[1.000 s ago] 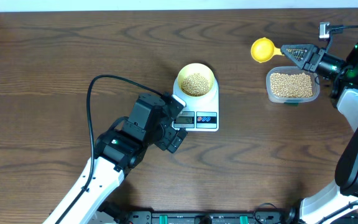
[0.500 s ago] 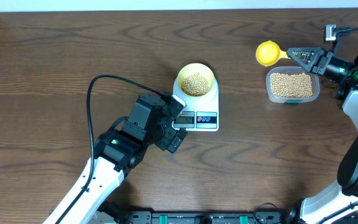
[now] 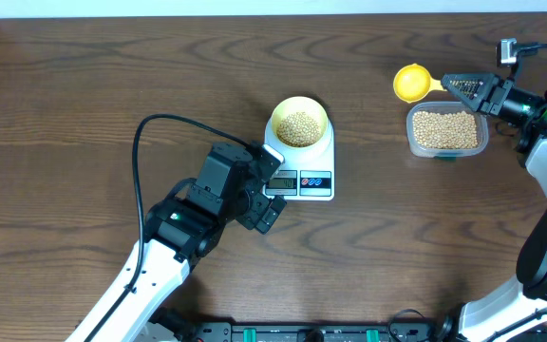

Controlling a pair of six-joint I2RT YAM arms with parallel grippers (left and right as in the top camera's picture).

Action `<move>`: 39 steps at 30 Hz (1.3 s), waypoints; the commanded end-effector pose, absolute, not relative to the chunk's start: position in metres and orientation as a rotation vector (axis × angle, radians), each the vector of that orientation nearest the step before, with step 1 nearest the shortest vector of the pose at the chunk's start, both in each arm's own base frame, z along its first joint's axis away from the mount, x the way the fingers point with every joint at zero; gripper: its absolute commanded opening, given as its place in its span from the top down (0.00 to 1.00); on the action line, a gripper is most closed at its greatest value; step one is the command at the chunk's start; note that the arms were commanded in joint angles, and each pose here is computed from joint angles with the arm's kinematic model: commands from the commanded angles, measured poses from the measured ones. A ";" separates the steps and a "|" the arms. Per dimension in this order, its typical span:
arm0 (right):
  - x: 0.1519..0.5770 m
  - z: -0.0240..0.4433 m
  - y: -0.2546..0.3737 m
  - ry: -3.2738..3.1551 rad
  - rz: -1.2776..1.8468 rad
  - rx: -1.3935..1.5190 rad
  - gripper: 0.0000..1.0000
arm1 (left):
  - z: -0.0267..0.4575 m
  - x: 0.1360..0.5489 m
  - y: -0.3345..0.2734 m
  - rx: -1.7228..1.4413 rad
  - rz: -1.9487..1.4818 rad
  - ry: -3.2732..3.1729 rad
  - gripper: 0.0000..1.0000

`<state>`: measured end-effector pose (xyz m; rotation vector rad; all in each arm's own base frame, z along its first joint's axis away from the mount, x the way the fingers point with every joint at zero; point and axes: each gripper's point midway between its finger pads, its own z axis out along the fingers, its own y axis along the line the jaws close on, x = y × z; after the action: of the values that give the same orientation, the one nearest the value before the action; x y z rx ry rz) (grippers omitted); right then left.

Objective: Scoop item into bowl and weigh 50g on scale
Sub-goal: 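Carry the empty scoop right back above the soybean tub, then lower the yellow scoop into the soybean tub with the right gripper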

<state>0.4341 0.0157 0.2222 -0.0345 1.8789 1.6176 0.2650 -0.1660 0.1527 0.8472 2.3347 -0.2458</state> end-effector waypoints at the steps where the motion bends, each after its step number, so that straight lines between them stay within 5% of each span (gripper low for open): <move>1: 0.437 0.219 0.012 1.887 1.616 0.015 0.99 | 0.155 0.264 -0.167 0.855 -0.250 2.322 0.02; 28: 0.437 0.217 -0.078 1.820 1.435 0.220 0.99 | 0.155 0.264 -0.167 0.855 -0.250 2.322 0.02; 39: 0.471 0.201 -0.092 1.819 1.193 0.388 0.99 | 0.155 0.264 -0.167 0.855 -0.250 2.322 0.02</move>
<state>0.4585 -0.0753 0.2115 0.3070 1.8245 1.3311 0.2650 -0.1661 0.1528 0.8471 2.3343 -0.2458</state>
